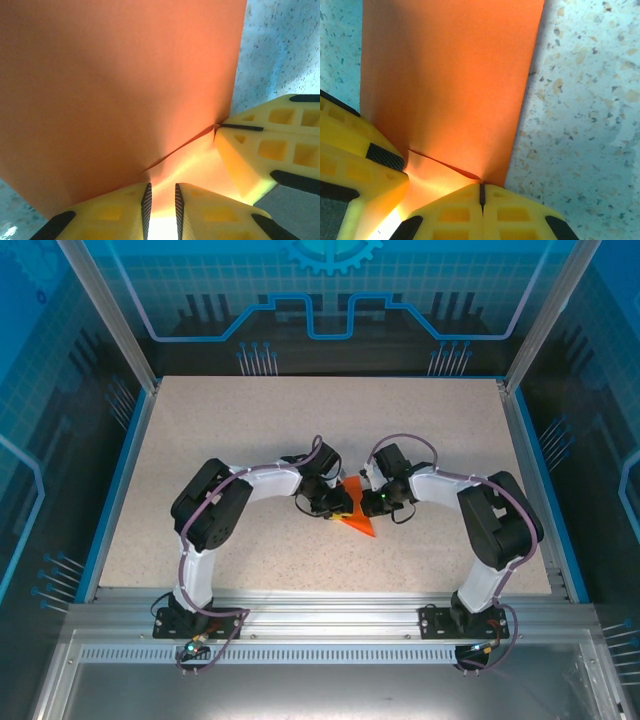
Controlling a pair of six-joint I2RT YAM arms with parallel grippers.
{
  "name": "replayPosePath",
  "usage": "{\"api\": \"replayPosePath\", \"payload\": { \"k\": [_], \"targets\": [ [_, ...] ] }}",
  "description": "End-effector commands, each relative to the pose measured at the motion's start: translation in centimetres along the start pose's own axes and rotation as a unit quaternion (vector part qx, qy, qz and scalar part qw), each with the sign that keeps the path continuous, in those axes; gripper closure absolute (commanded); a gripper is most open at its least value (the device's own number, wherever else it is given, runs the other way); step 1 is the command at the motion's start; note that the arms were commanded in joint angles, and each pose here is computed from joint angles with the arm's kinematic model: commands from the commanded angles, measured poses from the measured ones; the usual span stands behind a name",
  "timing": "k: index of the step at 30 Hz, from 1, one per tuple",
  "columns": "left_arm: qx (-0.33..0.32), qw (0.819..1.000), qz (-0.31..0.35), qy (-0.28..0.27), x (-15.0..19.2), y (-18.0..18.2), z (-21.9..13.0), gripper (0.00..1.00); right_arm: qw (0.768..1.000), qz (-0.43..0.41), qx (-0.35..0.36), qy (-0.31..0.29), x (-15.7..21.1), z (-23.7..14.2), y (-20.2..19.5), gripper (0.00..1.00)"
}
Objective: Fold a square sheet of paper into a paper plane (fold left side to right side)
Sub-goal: Third fold the triangle at the center of the table.
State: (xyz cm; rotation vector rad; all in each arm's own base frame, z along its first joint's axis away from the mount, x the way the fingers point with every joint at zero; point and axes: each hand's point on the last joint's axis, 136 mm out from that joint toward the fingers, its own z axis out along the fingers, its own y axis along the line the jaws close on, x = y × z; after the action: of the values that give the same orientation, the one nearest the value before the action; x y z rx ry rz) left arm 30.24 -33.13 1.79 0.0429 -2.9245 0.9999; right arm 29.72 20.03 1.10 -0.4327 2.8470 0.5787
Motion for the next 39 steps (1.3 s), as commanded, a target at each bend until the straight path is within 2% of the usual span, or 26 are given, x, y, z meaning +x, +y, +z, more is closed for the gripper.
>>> {"api": "replayPosePath", "payload": {
  "k": [1, 5, 10, 13, 17, 22, 39],
  "targets": [
    [-0.038, 0.999, -0.023, 0.017, 1.2, 2.6, 1.5, 0.75, 0.998, 0.011, 0.03, 0.054, 2.9, 1.4, -1.6, 1.0],
    [-0.058, 0.998, -0.029, 0.021, 1.4, 3.7, 1.9, 0.76, 1.0, 0.011, -0.002, 0.027, 1.3, -0.1, -0.2, 1.0],
    [-0.066, 0.997, -0.032, 0.02, 1.6, 4.1, 1.9, 0.76, 0.999, 0.023, -0.026, 0.0, 0.3, -3.5, 0.8, 0.79],
    [-0.068, 0.997, -0.03, 0.021, 1.7, 4.1, 1.9, 0.76, 0.998, 0.03, -0.052, 0.003, 1.0, -5.0, 2.0, 0.71],
    [-0.072, 0.997, -0.029, 0.02, 1.7, 4.1, 1.9, 0.77, 0.993, 0.052, -0.109, 0.021, 2.6, -5.4, 4.2, 0.74],
    [-0.075, 0.997, -0.029, 0.019, 1.6, 4.1, 1.8, 0.77, 0.981, 0.087, -0.164, 0.06, 4.8, -4.2, 6.0, 0.81],
    [-0.088, 0.996, -0.027, 0.015, 1.6, 4.5, 1.7, 0.78, 0.982, 0.132, -0.079, 0.108, 7.1, -1.1, 2.5, 0.82]
  ]
}}
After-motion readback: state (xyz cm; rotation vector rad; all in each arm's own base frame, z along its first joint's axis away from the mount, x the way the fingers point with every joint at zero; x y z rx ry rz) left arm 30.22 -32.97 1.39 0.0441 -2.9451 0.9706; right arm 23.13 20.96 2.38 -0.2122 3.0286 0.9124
